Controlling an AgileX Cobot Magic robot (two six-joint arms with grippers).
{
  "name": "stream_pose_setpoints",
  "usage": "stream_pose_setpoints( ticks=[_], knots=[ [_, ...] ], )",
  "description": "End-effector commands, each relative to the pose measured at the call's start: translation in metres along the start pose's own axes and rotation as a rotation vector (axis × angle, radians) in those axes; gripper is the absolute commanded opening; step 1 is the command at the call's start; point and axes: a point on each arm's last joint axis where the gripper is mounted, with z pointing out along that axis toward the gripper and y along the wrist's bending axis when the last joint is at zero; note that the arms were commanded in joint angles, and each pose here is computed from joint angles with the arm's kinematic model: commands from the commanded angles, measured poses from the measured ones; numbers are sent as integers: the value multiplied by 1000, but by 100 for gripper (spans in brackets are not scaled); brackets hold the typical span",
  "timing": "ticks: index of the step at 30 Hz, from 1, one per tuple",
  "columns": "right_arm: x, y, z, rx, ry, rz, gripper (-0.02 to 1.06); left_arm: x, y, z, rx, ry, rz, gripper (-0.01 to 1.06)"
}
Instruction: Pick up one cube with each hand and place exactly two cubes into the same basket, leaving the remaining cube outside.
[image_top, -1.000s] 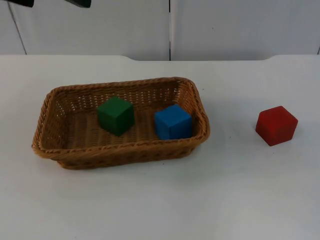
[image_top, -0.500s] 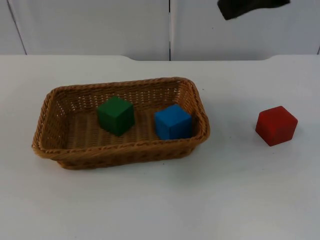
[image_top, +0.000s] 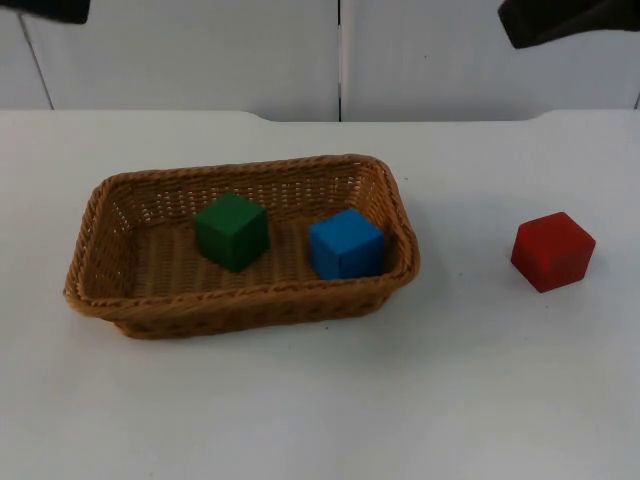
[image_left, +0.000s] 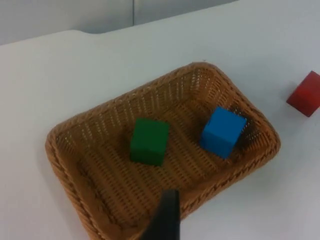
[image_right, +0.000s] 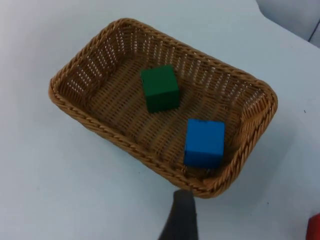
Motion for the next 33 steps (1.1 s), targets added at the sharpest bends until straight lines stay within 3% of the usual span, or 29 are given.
stream_pose_setpoints(
  ticks=[1, 17, 33],
  knots=[
    [1, 1, -8, 2, -29, 8, 66, 6, -1, -8, 1, -34, -10, 80],
    [29, 7, -45, 9, -88, 20, 66, 46, -20, -84, 39, -169, 55, 80],
    [63, 14, -89, 16, -190, 24, 66, 75, -26, -126, 8, -245, 84, 80]
  ],
)
